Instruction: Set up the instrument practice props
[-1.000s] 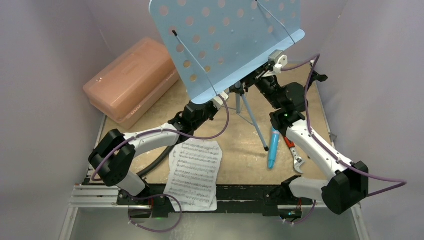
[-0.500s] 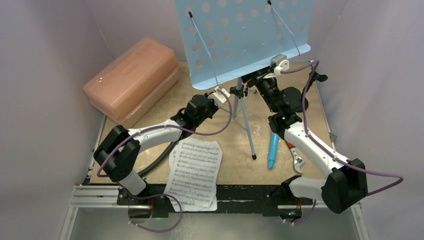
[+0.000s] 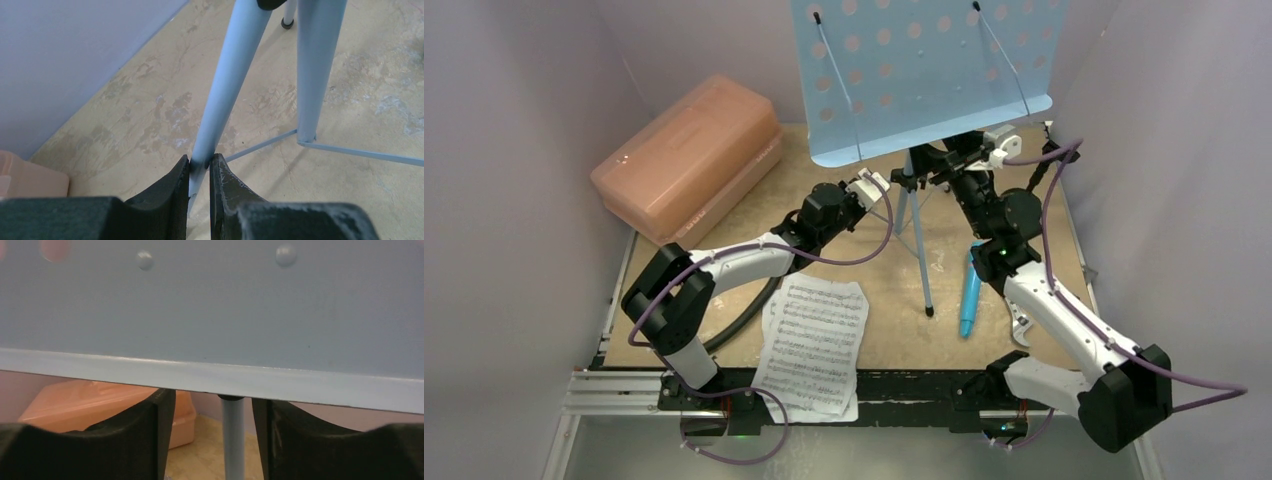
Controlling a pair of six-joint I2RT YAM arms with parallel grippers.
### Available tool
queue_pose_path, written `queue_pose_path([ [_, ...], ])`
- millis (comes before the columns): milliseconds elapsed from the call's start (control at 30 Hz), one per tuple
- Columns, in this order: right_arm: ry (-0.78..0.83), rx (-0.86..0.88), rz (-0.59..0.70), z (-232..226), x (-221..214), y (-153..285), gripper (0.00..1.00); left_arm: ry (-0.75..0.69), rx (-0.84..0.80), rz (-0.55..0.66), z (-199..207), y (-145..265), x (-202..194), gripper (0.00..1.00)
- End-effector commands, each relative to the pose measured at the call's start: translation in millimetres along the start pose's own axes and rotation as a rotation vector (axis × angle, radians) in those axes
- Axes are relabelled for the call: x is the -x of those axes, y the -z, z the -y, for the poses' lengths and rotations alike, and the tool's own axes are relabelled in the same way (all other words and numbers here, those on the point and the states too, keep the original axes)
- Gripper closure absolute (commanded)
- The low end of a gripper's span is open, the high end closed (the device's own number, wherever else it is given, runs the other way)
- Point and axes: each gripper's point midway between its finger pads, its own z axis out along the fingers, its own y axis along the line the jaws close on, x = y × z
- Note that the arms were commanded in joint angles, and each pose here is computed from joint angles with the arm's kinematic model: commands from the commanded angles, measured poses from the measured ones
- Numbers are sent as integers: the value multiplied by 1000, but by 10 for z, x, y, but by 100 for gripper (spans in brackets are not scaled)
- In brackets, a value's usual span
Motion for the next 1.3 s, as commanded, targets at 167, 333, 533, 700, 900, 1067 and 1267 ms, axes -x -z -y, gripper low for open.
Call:
queue_pose_path([
  [167, 38, 24, 45, -95, 270, 303, 19, 21, 35, 30, -170, -83, 81, 100],
  [333, 60, -1, -31, -47, 80, 503, 7, 24, 53, 42, -208, -62, 130, 100],
  [533, 75, -5, -141, -30, -199, 713, 2, 55, 84, 20, -295, 9, 193, 77],
  [700, 67, 26, -253, -75, -477, 871, 2, 112, 94, 66, -324, 180, 300, 63],
  [900, -65, -10, -397, -92, -848, 1063, 2, 241, 9, 107, -176, 381, 415, 61],
  [1067, -222, -57, -550, -138, -1177, 1114, 2, 394, -26, 110, -79, 511, 436, 61],
  [1267, -322, -104, -783, -158, -1654, 1119, 2, 576, -52, 112, 18, 550, 460, 61],
])
